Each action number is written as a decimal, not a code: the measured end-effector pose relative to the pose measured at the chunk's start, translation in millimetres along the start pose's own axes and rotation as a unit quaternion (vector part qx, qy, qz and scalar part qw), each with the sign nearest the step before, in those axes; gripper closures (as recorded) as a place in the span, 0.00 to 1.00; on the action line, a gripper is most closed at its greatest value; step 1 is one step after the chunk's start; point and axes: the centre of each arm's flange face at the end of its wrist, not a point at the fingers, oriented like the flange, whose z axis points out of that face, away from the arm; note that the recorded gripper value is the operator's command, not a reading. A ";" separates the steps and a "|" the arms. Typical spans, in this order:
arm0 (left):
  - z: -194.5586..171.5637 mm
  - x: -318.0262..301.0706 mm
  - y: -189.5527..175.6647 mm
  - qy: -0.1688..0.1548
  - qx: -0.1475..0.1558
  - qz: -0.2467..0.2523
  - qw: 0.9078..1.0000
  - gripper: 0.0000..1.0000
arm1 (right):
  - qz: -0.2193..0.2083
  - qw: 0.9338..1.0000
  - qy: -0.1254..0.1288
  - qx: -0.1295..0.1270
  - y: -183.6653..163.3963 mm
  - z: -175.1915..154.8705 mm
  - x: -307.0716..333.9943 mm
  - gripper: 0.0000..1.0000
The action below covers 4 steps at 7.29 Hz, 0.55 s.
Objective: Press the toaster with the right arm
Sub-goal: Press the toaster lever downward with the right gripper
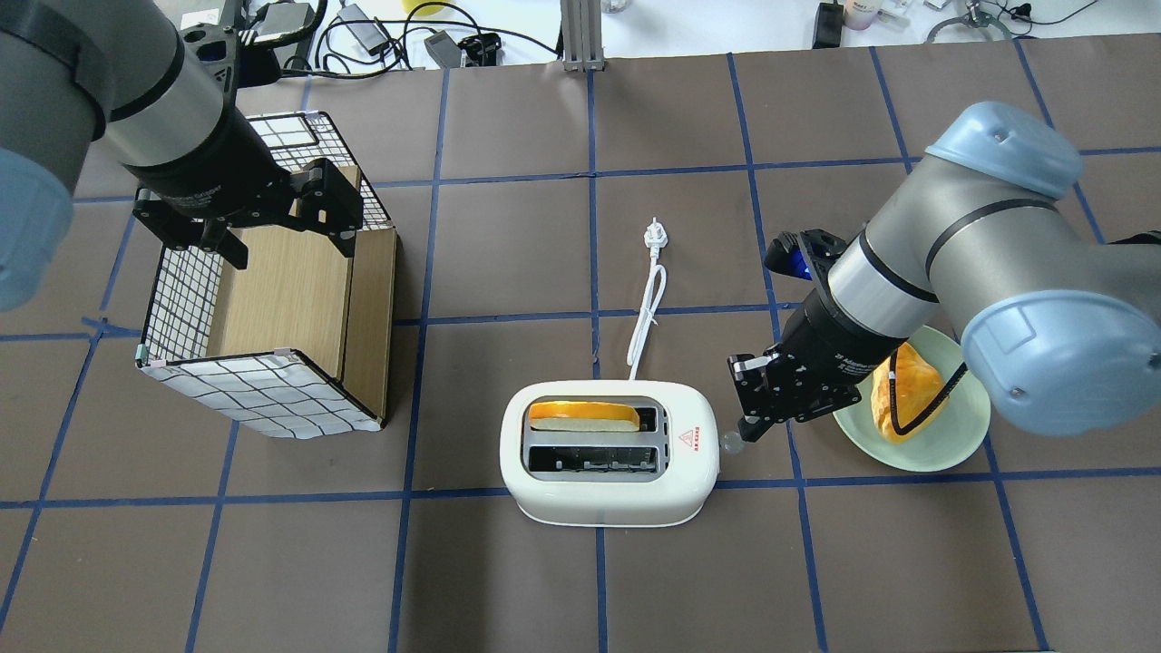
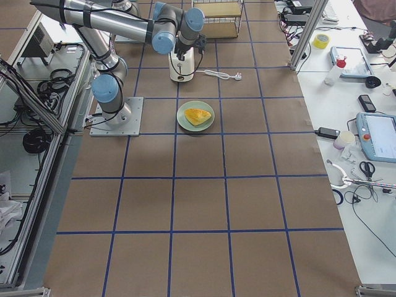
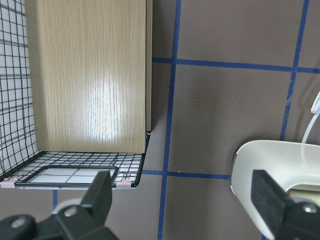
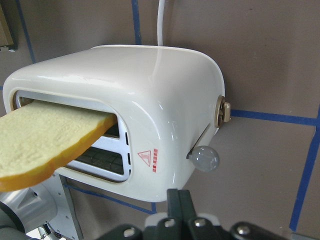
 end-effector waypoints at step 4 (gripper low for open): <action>-0.2 0.0 0.0 0.000 0.000 0.000 1.000 0.00 | 0.015 1.000 -0.024 -0.006 -0.5 17.0 19.0 1.00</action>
